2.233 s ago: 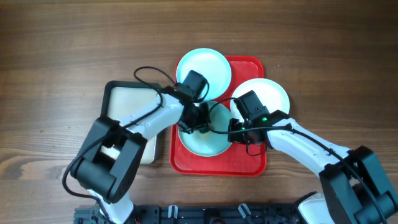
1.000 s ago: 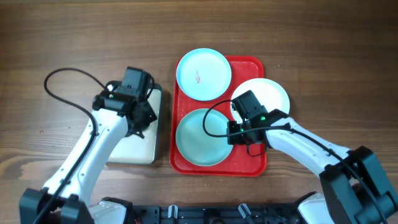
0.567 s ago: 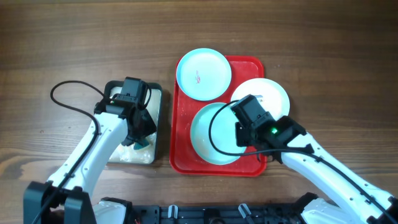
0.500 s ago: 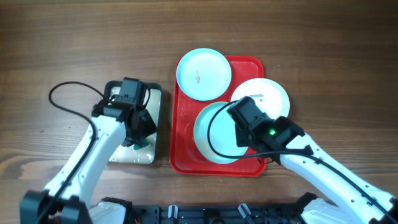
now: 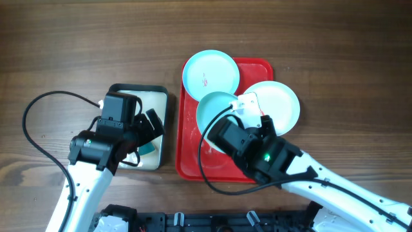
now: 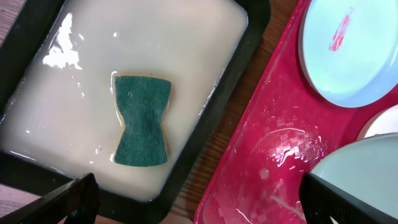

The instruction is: Clean dirty plates on tray and stack at the side

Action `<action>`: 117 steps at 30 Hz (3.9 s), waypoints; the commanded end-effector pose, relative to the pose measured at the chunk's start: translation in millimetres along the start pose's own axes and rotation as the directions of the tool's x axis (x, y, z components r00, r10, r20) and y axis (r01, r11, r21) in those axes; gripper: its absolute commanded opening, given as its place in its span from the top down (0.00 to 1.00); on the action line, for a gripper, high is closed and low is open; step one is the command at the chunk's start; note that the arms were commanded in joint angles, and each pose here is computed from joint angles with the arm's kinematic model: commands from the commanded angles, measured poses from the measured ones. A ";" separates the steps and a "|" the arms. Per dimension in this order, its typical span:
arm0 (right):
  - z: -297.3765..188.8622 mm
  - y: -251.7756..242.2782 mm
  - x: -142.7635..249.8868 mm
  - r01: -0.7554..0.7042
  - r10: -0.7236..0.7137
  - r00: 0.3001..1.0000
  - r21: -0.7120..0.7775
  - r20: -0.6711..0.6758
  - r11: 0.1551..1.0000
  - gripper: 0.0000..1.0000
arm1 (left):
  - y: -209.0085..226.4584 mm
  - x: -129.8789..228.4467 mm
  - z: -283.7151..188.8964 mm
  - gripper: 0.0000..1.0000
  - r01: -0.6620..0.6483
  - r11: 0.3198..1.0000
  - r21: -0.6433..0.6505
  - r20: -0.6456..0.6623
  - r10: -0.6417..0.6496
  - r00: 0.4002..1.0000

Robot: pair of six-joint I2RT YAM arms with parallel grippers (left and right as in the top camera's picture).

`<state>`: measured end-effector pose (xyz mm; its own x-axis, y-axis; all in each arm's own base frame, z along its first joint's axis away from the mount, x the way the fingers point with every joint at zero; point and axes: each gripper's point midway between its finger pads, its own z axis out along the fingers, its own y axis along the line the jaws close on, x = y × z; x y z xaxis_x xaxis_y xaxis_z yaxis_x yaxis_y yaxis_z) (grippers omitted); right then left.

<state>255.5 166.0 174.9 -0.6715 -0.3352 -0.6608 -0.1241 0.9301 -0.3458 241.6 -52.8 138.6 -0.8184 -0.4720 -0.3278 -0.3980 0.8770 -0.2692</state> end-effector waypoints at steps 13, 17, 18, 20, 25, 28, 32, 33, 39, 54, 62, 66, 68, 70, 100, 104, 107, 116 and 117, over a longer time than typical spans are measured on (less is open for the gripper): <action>-39.2 7.0 -56.2 0.216 -0.254 0.928 0.162 0.274 0.963 0.96 | -7.6 -9.7 -4.0 0.00 -0.007 0.999 0.032 0.032 0.006 0.999; -38.9 7.0 -59.6 0.231 -0.276 0.920 0.186 0.279 0.955 0.96 | -7.7 -9.7 -4.0 0.00 -0.007 0.999 0.033 0.032 0.006 0.999; -39.6 5.5 -60.8 0.224 -0.273 0.919 0.194 0.283 0.955 0.95 | -7.6 -9.7 -4.0 0.00 -0.007 0.999 0.032 0.032 0.006 0.999; -40.8 1.1 -62.6 0.219 -0.278 0.917 0.222 0.286 0.950 0.96 | -7.6 -9.7 -4.0 0.00 -0.007 0.999 0.032 0.032 0.006 0.999; -43.0 -2.6 -66.0 0.238 -0.310 0.906 0.258 0.288 0.936 0.96 | -7.6 -9.7 -4.0 0.00 -0.007 0.999 0.032 0.032 0.006 0.999; -44.2 -2.6 -67.5 0.230 -0.305 0.906 0.262 0.295 0.937 0.96 | -7.6 -9.7 -4.0 0.00 -0.007 0.999 0.032 0.032 0.006 0.999; -45.0 -2.8 -68.0 0.227 -0.304 0.905 0.266 0.298 0.937 0.96 | -7.6 -9.7 -4.0 0.00 -0.007 0.999 0.032 0.032 0.006 0.999; -45.5 -4.0 -68.6 0.226 -0.306 0.904 0.274 0.299 0.935 0.96 | -7.7 -9.7 -4.0 0.00 -0.007 0.999 0.033 0.032 0.006 0.999; -57.0 -6.3 -82.8 0.236 -0.352 0.875 0.342 0.331 0.909 0.96 | -7.6 -9.7 -4.0 0.00 -0.007 0.999 0.032 0.032 0.006 0.999; -61.3 -5.2 -83.1 0.237 -0.362 0.868 0.358 0.340 0.903 0.96 | -7.7 -9.7 -4.0 0.00 -0.007 0.999 0.033 0.032 0.006 0.999; -70.7 -1.6 -89.0 0.278 -0.429 0.837 0.412 0.339 0.868 0.96 | -7.7 -9.7 -4.0 0.00 -0.007 0.999 0.033 0.032 0.006 0.999; -69.2 4.5 -88.6 0.295 -0.435 0.832 0.391 0.343 0.872 0.96 | -7.6 -9.7 -4.0 0.00 -0.007 0.999 0.032 0.032 0.006 0.999; -70.7 3.1 -91.3 0.247 -0.392 0.844 0.386 0.365 0.889 0.96 | -7.6 -9.7 -4.0 0.00 -0.007 0.999 0.032 0.032 0.006 0.999; -68.8 8.9 -90.2 0.256 -0.386 0.844 0.353 0.371 0.900 0.96 | -7.6 -9.7 -4.0 0.00 -0.007 0.999 0.032 0.032 0.006 0.999; 38.8 -35.6 -12.3 -0.416 0.338 0.900 -0.314 -0.274 0.854 0.96 | -7.6 -9.7 -4.0 0.00 -0.007 0.999 0.032 0.032 0.006 0.999; 60.2 -113.6 -6.9 -0.658 0.570 0.749 -0.278 -0.337 0.700 0.96 | -7.6 -9.7 -4.0 0.00 -0.007 0.999 0.032 0.032 0.006 0.999; 80.3 -190.0 22.2 -0.812 0.753 0.576 -0.112 -0.319 0.573 0.96 | -7.6 -9.7 -4.0 0.00 -0.007 0.999 0.032 0.032 0.006 0.999; 117.1 -301.5 153.4 -0.881 0.966 0.150 0.414 -0.212 0.228 0.96 | -7.6 -9.7 -4.0 0.00 -0.007 0.999 0.032 0.032 0.006 0.999; 121.9 -297.8 162.4 -0.867 0.962 0.137 0.441 -0.236 0.232 0.96 | -7.7 -9.7 -4.0 0.00 -0.007 0.999 0.033 0.032 0.006 0.999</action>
<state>277.9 -172.8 106.9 -0.4008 0.8694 -0.2890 0.8348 0.4765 0.2758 247.4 -54.1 141.7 -0.8095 -0.4740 -0.3466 -0.3907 0.8754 -0.2847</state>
